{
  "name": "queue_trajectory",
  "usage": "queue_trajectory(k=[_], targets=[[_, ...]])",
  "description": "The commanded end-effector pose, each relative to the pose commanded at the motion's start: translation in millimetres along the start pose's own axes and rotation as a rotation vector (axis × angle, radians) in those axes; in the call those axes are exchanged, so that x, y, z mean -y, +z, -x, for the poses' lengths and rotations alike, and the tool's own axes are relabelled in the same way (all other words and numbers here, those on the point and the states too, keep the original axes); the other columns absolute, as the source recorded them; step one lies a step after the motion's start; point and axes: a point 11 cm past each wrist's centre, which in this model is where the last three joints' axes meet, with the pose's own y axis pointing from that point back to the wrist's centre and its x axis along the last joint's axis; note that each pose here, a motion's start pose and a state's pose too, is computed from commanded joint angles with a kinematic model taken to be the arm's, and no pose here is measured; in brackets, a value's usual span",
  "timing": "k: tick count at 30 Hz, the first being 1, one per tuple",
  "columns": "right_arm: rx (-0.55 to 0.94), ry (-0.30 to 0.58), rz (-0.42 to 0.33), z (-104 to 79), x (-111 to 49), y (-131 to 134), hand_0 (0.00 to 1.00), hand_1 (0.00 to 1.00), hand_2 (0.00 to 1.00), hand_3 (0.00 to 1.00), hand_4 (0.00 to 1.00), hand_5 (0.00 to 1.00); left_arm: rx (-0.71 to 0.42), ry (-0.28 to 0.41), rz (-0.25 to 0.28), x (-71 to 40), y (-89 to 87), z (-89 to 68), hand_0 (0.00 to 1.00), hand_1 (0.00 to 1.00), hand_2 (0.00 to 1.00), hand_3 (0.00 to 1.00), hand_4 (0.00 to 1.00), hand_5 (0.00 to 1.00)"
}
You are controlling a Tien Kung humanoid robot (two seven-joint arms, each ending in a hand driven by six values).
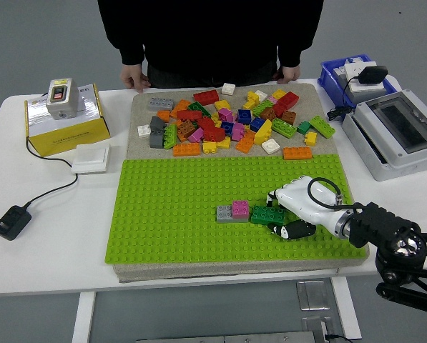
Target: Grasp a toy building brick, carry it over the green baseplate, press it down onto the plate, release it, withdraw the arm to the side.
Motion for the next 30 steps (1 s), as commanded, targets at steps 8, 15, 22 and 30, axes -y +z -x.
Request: queue_trajectory(k=[8, 15, 22, 30], targets=[[-0.011, 0.001, -0.014, -1.1, 4.2, -4.9, 0.002, 0.128, 0.466, 0.537, 0.482, 0.365, 0.000, 0.000, 0.001, -0.1, 0.5, -0.1, 0.649, 0.635, 0.588, 0.663, 0.352, 0.598], [-0.021, -0.009, -0.012, -0.2, 6.4, -4.5, 0.002, 0.129, 0.486, 0.537, 0.481, 0.360, 0.000, 0.001, 0.001, -0.2, 0.8, -0.4, 0.649, 0.635, 0.589, 0.663, 0.352, 0.597], [-0.023, -0.010, -0.007, -0.5, 7.0, -2.7, 0.002, 0.137, 0.594, 0.627, 0.475, 0.346, 0.000, 0.000, 0.002, -0.2, 0.8, 0.1, 0.649, 0.634, 0.589, 0.663, 0.352, 0.597], [-0.021, 0.000, -0.010, -3.0, 7.2, -2.6, 0.002, 0.144, 0.682, 0.744, 0.476, 0.337, 0.001, 0.001, 0.001, -0.2, 0.7, -0.1, 0.649, 0.635, 0.589, 0.663, 0.352, 0.597]])
